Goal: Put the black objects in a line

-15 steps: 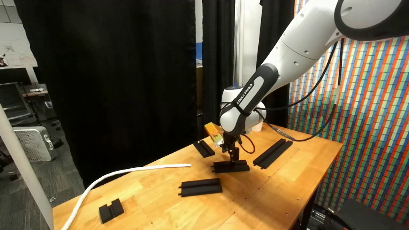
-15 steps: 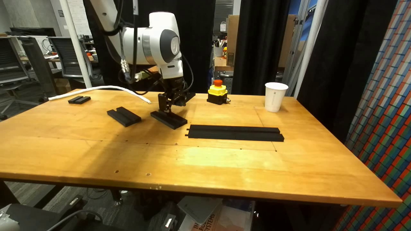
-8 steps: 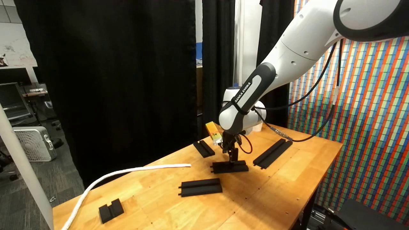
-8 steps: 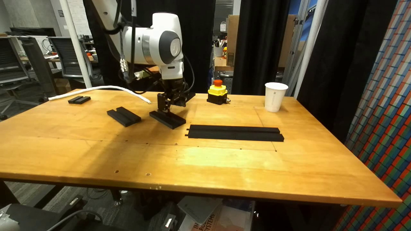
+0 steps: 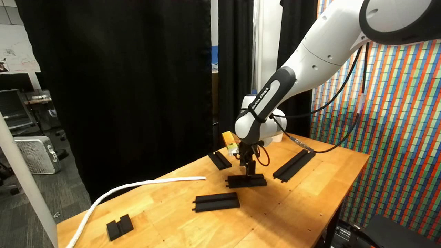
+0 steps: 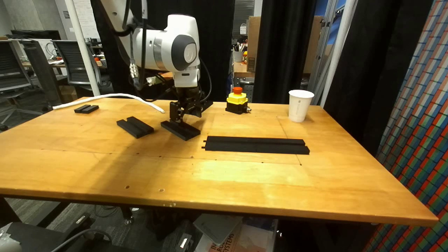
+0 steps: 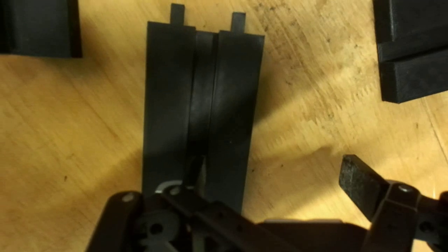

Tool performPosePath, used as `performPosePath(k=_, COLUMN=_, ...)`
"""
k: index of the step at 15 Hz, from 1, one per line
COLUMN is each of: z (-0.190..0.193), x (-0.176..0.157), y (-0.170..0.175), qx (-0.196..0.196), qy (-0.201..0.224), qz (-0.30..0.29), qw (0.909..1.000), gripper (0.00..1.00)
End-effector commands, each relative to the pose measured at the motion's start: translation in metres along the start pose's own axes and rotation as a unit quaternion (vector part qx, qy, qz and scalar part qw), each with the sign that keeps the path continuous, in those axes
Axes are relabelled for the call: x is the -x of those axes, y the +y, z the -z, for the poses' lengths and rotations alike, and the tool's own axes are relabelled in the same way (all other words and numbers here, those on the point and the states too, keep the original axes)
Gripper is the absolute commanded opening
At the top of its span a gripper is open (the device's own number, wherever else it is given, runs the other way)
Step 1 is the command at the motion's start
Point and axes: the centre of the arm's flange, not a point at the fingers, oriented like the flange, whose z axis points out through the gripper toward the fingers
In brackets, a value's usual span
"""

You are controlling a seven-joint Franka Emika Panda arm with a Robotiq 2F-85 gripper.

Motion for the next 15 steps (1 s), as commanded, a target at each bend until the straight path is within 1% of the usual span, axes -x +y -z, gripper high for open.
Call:
performPosePath(k=1, z=-0.003, x=0.007, y=0.005, qx=0.019, qy=-0.016, qz=-0.023, qw=0.9994, gripper=1.00)
performPosePath(k=5, z=-0.011, x=0.007, y=0.011, qx=0.027, qy=-0.029, qz=-0.037, qw=0.9985, gripper=1.00)
performPosePath(k=8, z=-0.019, x=0.004, y=0.012, qx=0.032, qy=-0.031, qz=-0.043, qw=0.9981, gripper=1.00)
performPosePath(k=11, z=-0.028, x=-0.002, y=0.013, qx=0.037, qy=-0.027, qz=-0.037, qw=0.9983, gripper=1.00)
performPosePath(k=15, z=-0.023, x=-0.008, y=0.012, qx=0.036, qy=-0.017, qz=-0.024, qw=0.9989, gripper=1.00)
